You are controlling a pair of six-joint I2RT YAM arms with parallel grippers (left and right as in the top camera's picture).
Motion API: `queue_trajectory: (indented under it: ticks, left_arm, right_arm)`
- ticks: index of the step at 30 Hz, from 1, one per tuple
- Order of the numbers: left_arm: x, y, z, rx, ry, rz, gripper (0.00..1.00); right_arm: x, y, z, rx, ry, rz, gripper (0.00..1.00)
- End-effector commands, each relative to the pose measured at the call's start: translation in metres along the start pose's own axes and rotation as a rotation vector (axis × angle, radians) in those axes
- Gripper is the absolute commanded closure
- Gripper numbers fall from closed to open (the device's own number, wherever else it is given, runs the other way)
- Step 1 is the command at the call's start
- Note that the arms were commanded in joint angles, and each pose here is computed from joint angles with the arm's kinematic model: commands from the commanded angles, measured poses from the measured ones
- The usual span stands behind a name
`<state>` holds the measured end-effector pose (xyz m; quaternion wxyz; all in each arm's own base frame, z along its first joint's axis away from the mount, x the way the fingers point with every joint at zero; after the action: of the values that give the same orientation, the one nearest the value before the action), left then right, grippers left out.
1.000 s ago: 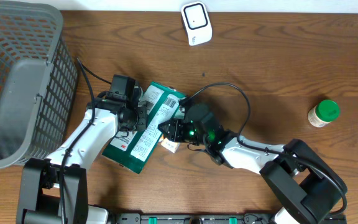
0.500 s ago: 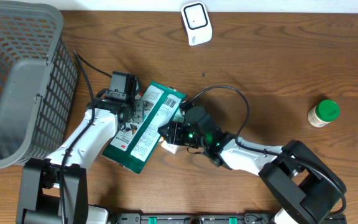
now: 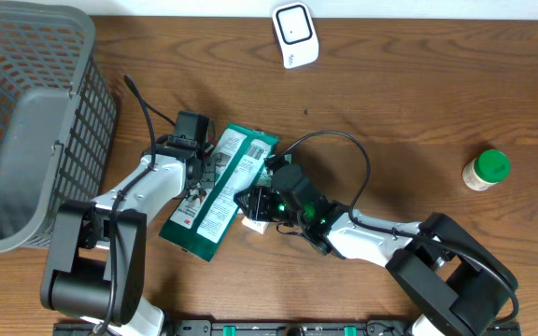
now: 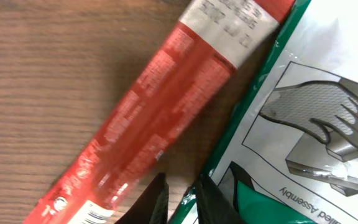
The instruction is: Scan the item barcode
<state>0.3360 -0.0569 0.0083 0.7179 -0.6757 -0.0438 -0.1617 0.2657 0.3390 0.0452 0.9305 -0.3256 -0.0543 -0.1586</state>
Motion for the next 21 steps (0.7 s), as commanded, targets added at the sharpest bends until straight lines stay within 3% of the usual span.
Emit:
queue_trajectory:
  ticks: [1,9,21]
  left_arm:
    - [-0.007,-0.002,-0.018,-0.108,0.007,0.017,0.81]
    - [-0.015,-0.004,-0.026,-0.160,0.008,0.053,0.81]
    - [-0.015,-0.004,-0.026,-0.164,0.007,0.052,0.81]
  right_arm:
    - [0.002,0.002,-0.002,-0.013,0.001,-0.035,0.64]
    - [0.006,0.002,0.006,0.013,-0.011,-0.063,0.62]
    - [-0.007,0.011,0.008,0.003,-0.010,-0.081,0.69]
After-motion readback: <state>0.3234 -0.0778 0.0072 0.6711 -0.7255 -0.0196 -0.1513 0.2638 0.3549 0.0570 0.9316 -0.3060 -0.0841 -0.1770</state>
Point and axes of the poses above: each gripper's point midway between its finger pads, its own y axis out along the fingers, its own z axis along the line the jaws close on, x = y × z, the point moved 1 cm from there along -y, back along the fingers, and after that the axes turned 8 degrees about y, right-handed, at the moved point
